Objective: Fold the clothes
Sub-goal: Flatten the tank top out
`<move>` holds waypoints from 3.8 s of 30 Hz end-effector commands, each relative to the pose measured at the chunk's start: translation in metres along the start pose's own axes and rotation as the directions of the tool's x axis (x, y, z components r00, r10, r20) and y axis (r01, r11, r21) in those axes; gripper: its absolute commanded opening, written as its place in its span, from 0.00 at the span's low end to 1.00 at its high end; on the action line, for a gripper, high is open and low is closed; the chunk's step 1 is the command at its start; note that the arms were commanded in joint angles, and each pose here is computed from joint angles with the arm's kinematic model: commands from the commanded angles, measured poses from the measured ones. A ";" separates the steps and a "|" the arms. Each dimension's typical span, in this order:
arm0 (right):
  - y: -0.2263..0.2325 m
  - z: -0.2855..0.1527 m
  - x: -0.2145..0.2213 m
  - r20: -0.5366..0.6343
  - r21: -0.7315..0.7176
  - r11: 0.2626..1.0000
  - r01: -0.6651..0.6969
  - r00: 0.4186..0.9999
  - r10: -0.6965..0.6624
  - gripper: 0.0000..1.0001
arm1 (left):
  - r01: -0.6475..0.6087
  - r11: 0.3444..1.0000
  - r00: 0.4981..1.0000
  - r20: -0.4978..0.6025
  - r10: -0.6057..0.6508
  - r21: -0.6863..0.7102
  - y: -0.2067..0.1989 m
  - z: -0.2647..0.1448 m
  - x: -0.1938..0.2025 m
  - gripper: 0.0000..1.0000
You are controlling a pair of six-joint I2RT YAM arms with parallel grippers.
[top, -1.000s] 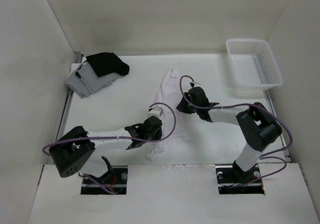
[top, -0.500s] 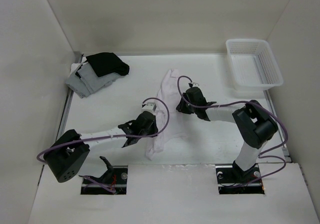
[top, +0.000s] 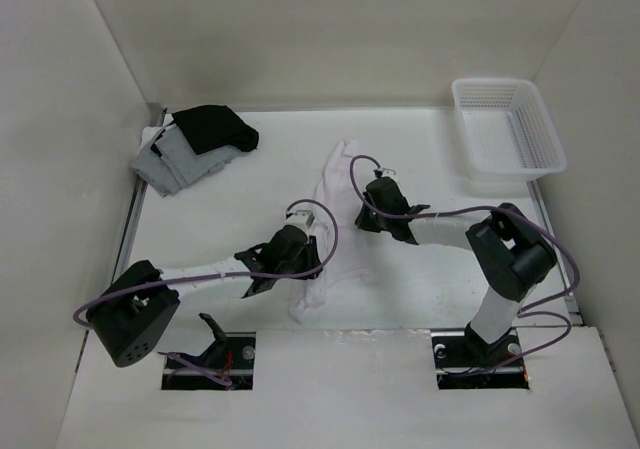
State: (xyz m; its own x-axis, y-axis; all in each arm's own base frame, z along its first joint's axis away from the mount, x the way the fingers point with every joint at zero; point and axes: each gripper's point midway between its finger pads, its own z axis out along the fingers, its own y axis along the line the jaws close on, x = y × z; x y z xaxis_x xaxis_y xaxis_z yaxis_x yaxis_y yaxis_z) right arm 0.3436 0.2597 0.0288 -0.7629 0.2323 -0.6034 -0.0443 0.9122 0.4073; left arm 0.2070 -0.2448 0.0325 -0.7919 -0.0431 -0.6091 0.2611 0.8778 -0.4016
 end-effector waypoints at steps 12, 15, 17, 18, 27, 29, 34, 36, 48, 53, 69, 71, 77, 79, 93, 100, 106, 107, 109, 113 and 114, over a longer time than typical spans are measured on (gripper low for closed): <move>0.037 -0.053 -0.058 0.178 -0.122 0.993 0.003 0.984 0.019 0.00 | -0.050 0.996 0.995 -0.078 0.056 0.068 -0.011 -0.011 0.028 0.09; 0.044 -0.073 -0.072 0.225 -0.160 0.987 0.002 0.974 0.034 0.00 | -0.068 0.996 0.995 -0.069 0.072 0.059 -0.012 -0.013 0.025 0.01; 0.048 -0.094 -0.083 0.266 -0.188 0.982 0.009 0.963 0.042 0.00 | -0.050 0.997 0.999 0.009 0.049 0.054 -0.012 -0.025 0.001 0.00; 0.051 -0.108 -0.089 0.289 -0.204 0.979 0.013 0.956 0.048 0.00 | -0.035 0.997 0.997 0.069 0.030 0.067 -0.015 -0.037 -0.019 0.00; 0.090 -0.294 -0.133 0.497 -0.336 0.931 0.144 0.867 0.045 0.00 | 0.140 0.987 0.806 0.569 -0.162 0.082 0.008 -0.172 -0.170 0.00; 0.113 -0.342 -0.131 0.514 -0.379 0.903 0.202 0.858 0.024 0.00 | 0.167 0.979 0.714 0.670 -0.203 0.118 0.010 -0.214 -0.201 0.00; 0.176 -0.429 -0.118 0.517 -0.515 0.787 0.339 0.855 -0.030 0.00 | 0.175 0.977 0.544 0.815 -0.200 0.122 0.009 -0.300 -0.238 0.00; 0.197 -0.463 -0.115 0.521 -0.583 0.722 0.372 0.853 -0.019 0.00 | 0.174 0.974 0.427 0.881 -0.207 0.144 0.006 -0.349 -0.256 0.00; 0.127 -0.365 -0.111 0.464 -0.594 0.778 0.204 0.877 0.125 0.00 | 0.188 0.972 0.753 0.615 -0.234 0.139 0.001 -0.188 -0.178 0.18; 0.080 -0.316 -0.093 0.400 -0.571 0.815 0.098 0.900 0.172 0.00 | 0.261 0.965 0.891 0.377 -0.253 0.030 0.027 -0.110 -0.083 0.29; 0.056 -0.311 -0.096 0.421 -0.552 0.829 0.091 0.888 0.183 0.00 | 0.192 0.981 0.981 0.025 -0.191 -0.017 0.004 -0.018 0.005 0.29; 0.060 -0.312 -0.102 0.430 -0.555 0.826 0.100 0.884 0.182 0.00 | 0.192 0.980 0.981 0.037 -0.190 -0.047 0.009 -0.013 0.001 0.17; 0.086 -0.310 -0.135 0.453 -0.593 0.793 0.141 0.872 0.184 0.00 | 0.261 0.965 0.927 0.284 -0.247 -0.013 0.013 -0.017 -0.099 0.00; 0.108 -0.325 -0.158 0.468 -0.627 0.758 0.181 0.865 0.181 0.00 | 0.275 0.961 0.871 0.416 -0.261 0.026 0.011 -0.036 -0.166 0.00; 0.105 -0.452 -0.103 0.474 -0.757 0.608 0.238 0.841 0.260 0.00 | 0.208 0.953 0.405 0.867 -0.290 0.222 -0.005 -0.285 -0.394 0.00; 0.072 -0.406 -0.030 0.299 -0.767 0.633 0.104 0.931 0.210 0.00 | 0.145 0.965 0.310 0.916 -0.254 0.218 -0.014 -0.336 -0.415 0.02; 0.031 -0.266 0.064 0.030 -0.520 0.850 -0.081 0.993 0.112 0.00 | 0.244 0.953 0.447 0.852 -0.273 0.177 0.041 -0.212 -0.382 0.04; 0.021 -0.248 0.072 0.013 -0.449 0.889 -0.088 0.994 0.105 0.00 | 0.280 0.944 0.466 0.835 -0.294 0.176 0.057 -0.186 -0.374 0.04; 0.002 -0.222 0.079 0.012 -0.328 0.941 -0.088 0.995 0.097 0.00 | 0.358 0.913 0.486 0.796 -0.361 0.196 0.083 -0.145 -0.363 0.04; 0.007 -0.222 0.048 0.118 -0.334 0.939 -0.079 0.985 0.125 0.00 | 0.354 0.892 0.516 0.738 -0.436 0.279 0.073 -0.124 -0.377 0.02; 0.014 -0.231 0.034 0.159 -0.368 0.927 -0.068 0.978 0.135 0.00 | 0.336 0.898 0.506 0.749 -0.427 0.285 0.066 -0.132 -0.386 0.02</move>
State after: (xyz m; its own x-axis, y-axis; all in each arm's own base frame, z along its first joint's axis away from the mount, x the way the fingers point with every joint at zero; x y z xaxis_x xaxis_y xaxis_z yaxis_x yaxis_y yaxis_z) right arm 0.1383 0.1969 0.1059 -0.7858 0.2644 -0.5592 -0.1663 0.7804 0.6027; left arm 0.4584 -0.0920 0.2316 -0.2275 -0.6955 -0.6816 -0.1032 0.7132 -0.6933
